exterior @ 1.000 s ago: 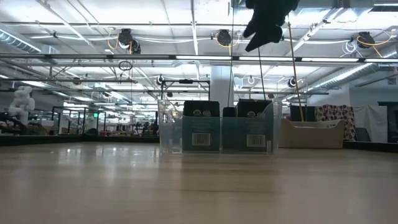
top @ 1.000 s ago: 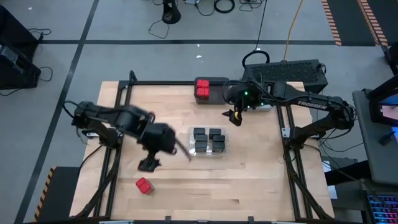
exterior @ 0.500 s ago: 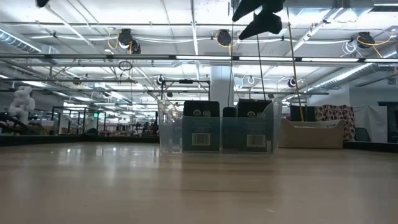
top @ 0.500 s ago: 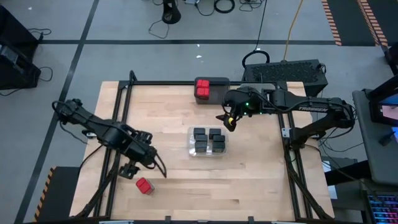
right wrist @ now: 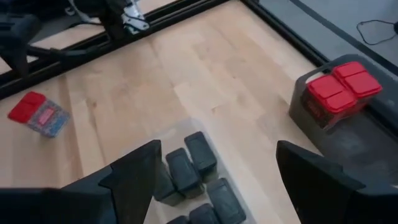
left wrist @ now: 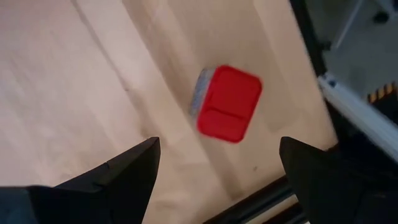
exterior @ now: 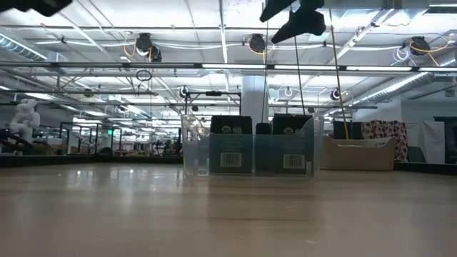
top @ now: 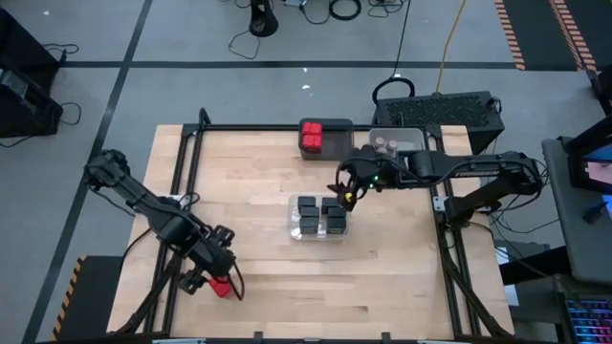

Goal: Sort spices by type
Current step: Put the red seasoning can into the black bin

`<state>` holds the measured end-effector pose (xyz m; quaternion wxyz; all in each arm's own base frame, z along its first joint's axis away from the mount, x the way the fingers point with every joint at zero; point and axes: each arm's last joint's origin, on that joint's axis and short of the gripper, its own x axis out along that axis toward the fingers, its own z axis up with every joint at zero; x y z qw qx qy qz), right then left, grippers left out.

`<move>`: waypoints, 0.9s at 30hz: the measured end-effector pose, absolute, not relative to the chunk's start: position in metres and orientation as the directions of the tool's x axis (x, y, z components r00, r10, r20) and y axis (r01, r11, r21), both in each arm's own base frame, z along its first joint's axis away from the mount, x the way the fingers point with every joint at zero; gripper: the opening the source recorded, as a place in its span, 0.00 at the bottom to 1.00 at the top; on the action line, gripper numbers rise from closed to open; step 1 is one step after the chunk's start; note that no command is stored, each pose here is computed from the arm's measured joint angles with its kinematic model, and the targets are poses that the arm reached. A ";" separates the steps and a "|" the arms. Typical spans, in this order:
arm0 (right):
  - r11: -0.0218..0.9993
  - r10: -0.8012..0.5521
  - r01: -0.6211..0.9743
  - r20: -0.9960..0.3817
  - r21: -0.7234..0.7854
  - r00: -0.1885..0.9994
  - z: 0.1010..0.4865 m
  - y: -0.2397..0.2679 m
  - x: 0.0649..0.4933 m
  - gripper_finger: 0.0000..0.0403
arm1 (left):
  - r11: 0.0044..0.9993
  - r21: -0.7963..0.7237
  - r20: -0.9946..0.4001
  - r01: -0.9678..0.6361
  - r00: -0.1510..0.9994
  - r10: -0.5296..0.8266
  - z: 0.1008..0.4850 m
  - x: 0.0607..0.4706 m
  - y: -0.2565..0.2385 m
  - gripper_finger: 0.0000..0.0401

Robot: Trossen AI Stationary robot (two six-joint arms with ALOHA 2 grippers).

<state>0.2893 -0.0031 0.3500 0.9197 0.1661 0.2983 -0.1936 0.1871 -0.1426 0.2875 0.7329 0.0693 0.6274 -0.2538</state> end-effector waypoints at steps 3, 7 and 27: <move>0.884 -0.247 0.434 -0.615 0.172 0.749 0.347 0.007 0.292 0.75 | 0.878 -0.217 -0.954 0.426 0.099 -0.284 0.284 0.185 -0.149 0.83; 0.913 -0.216 0.380 -0.617 0.148 0.757 0.346 0.019 0.293 0.75 | 0.892 -0.162 -0.968 0.422 0.106 -0.226 0.277 0.180 -0.153 0.83; 0.900 -0.230 0.411 -0.642 0.146 0.732 0.341 0.064 0.282 0.75 | 0.918 -0.152 -0.978 0.365 0.077 -0.193 0.269 0.178 -0.158 0.83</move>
